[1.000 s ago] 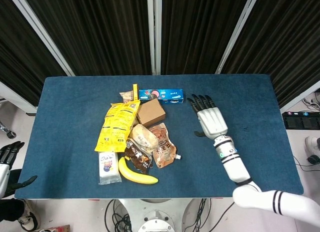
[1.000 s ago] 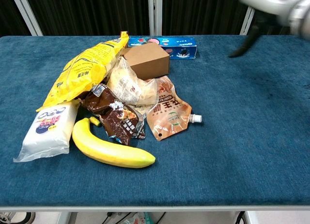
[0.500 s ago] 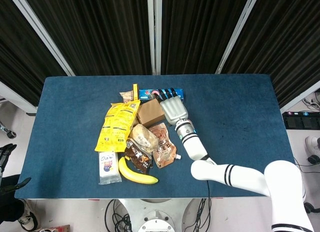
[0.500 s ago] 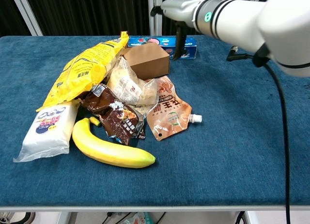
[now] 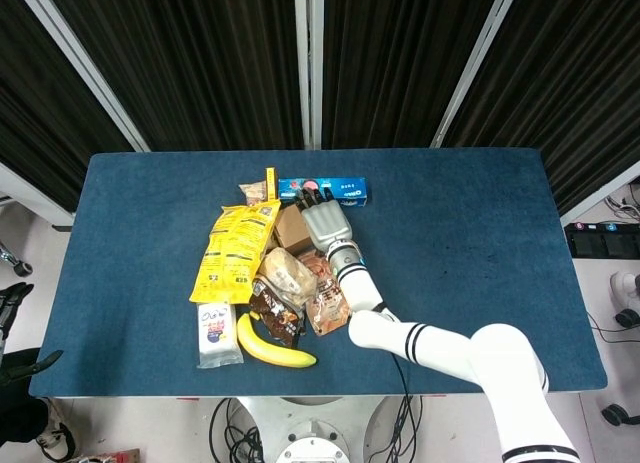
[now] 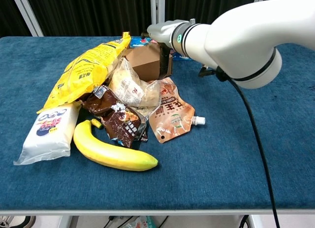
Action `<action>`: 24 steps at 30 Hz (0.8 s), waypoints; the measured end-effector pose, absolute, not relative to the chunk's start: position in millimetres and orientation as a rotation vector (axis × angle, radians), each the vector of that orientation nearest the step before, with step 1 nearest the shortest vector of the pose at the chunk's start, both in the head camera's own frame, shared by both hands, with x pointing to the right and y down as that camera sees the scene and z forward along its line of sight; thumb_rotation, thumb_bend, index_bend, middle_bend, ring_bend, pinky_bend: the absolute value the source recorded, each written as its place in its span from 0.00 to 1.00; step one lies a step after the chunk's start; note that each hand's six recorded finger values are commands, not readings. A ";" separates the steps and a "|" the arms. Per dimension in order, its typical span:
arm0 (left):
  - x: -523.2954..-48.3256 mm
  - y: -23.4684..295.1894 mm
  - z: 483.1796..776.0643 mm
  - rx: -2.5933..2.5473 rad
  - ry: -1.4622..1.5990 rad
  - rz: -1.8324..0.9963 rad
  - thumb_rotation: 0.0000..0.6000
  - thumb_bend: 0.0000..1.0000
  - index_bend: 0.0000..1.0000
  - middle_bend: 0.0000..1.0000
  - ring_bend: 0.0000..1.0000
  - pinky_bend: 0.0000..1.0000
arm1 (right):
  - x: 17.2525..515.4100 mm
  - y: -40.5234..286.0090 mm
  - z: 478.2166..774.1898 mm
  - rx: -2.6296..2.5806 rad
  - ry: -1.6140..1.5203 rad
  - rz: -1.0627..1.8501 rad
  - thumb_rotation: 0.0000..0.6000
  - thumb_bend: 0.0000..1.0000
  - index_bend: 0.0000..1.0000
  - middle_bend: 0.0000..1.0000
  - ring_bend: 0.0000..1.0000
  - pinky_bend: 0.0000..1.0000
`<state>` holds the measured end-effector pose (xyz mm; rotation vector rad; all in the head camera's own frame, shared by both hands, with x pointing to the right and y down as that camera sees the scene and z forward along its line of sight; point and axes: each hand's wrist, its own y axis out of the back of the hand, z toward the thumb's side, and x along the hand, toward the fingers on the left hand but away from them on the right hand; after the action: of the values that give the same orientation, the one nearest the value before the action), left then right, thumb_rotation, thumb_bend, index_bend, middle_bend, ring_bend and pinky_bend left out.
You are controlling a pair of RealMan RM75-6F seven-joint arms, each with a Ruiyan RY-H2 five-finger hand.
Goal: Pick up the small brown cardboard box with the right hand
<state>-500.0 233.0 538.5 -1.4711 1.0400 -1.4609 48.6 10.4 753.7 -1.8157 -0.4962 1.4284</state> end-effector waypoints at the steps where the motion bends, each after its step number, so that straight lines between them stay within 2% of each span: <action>1: -501.1 233.0 538.1 -1.469 1.041 -1.465 0.75 0.00 0.12 0.11 0.12 0.24 | 46.1 10.9 755.7 -1.826 -0.497 1.428 1.00 0.00 0.00 0.00 0.00 0.00; 9: -505.5 234.1 539.5 -1.470 1.046 -1.480 0.75 0.00 0.12 0.11 0.12 0.24 | 41.5 7.7 761.1 -1.836 -0.531 1.421 1.00 0.00 0.00 0.03 0.00 0.00; 12: -506.0 233.9 539.8 -1.470 1.045 -1.481 0.75 0.00 0.12 0.11 0.12 0.24 | 41.9 6.4 762.8 -1.831 -0.537 1.418 1.00 0.00 0.00 0.11 0.03 0.00; 19: -507.4 233.1 539.5 -1.468 1.049 -1.482 0.75 0.00 0.12 0.11 0.12 0.24 | 43.0 8.2 767.8 -1.825 -0.512 1.427 1.00 0.03 0.01 0.32 0.22 0.00; 21: -507.3 233.2 539.8 -1.469 1.049 -1.482 0.75 0.00 0.12 0.11 0.12 0.24 | 43.9 9.1 768.6 -1.820 -0.504 1.430 1.00 0.05 0.05 0.36 0.26 0.01; 24: -507.4 233.8 540.1 -1.469 1.048 -1.483 0.76 0.00 0.12 0.11 0.12 0.24 | 46.5 8.6 767.8 -1.806 -0.511 1.430 1.00 0.07 0.21 0.43 0.32 0.05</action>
<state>-507.4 233.8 540.1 -1.4687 1.0481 -1.4831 46.5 8.6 767.8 -1.8061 -0.5111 1.4296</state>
